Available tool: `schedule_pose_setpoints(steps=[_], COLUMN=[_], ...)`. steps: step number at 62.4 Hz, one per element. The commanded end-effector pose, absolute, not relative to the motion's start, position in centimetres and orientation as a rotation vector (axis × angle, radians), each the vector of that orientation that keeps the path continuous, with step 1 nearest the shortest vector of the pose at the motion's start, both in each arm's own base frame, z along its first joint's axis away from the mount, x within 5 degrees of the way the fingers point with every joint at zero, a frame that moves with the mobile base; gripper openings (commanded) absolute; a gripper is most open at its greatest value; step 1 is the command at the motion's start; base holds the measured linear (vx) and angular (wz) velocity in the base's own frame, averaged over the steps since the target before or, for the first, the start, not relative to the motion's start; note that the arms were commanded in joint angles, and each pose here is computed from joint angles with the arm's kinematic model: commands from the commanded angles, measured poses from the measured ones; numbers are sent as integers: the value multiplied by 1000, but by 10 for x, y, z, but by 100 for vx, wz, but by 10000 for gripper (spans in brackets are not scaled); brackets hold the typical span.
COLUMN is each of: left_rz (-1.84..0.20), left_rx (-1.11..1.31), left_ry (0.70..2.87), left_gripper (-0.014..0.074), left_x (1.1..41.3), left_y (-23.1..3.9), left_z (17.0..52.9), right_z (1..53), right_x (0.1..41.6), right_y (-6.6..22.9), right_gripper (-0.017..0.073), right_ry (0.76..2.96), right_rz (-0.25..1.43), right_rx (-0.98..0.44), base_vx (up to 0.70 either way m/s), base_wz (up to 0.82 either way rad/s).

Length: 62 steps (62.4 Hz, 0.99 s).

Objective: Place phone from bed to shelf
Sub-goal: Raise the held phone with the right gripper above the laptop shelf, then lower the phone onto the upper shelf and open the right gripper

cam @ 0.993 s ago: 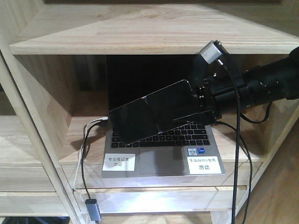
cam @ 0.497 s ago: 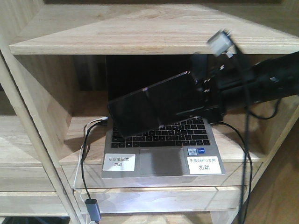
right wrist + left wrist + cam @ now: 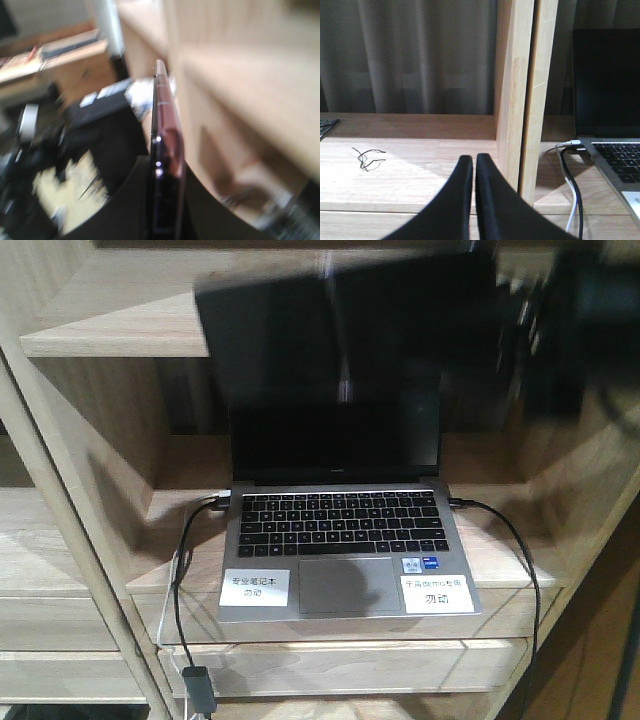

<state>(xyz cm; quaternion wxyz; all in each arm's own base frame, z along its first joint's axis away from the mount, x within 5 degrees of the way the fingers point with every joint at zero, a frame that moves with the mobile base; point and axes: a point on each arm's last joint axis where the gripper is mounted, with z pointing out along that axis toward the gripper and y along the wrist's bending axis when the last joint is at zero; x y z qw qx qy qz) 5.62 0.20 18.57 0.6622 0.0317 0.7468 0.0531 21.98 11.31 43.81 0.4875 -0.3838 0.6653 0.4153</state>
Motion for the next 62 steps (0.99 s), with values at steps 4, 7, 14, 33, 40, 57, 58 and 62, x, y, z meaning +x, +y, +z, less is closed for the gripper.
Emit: schedule_pose_setpoints(steps=[4,7,14,33,40,57,58,62], left_rz=[112,112,112,112,112,112,112,112], left_rx=[58,58,58,58,58,58,58,58], left_ry=[1581,1581,1581,1581,1581,1581,1581,1581], left_gripper=[1,1,1,1,1,1,1,1], left_x=[55,55,55,55,55,55,55,55], left_y=[2,2,2,2,2,2,2,2], left_z=[200,200,200,200,200,200,200,200], right_z=[492,499,516,542,536,490,486,475], right_x=[220,227,247,295,316,374,378,386], right_y=[112,113,117,156,177,208,209,213], right_gripper=[-2,-2,-2,-2,-2,-2,-2,-2], right_ry=[1442,1431,1408,1324,1363,1457,1467,1492], right_rz=[1005,1006,1029,1024,1016,1072,1075,1086], right_rx=[-868,-864,-856,-906,-885,-809,-805,-799], base_vx=[0,0,0,0,0,0,0,0], base_wz=[0,0,0,0,0,0,0,0])
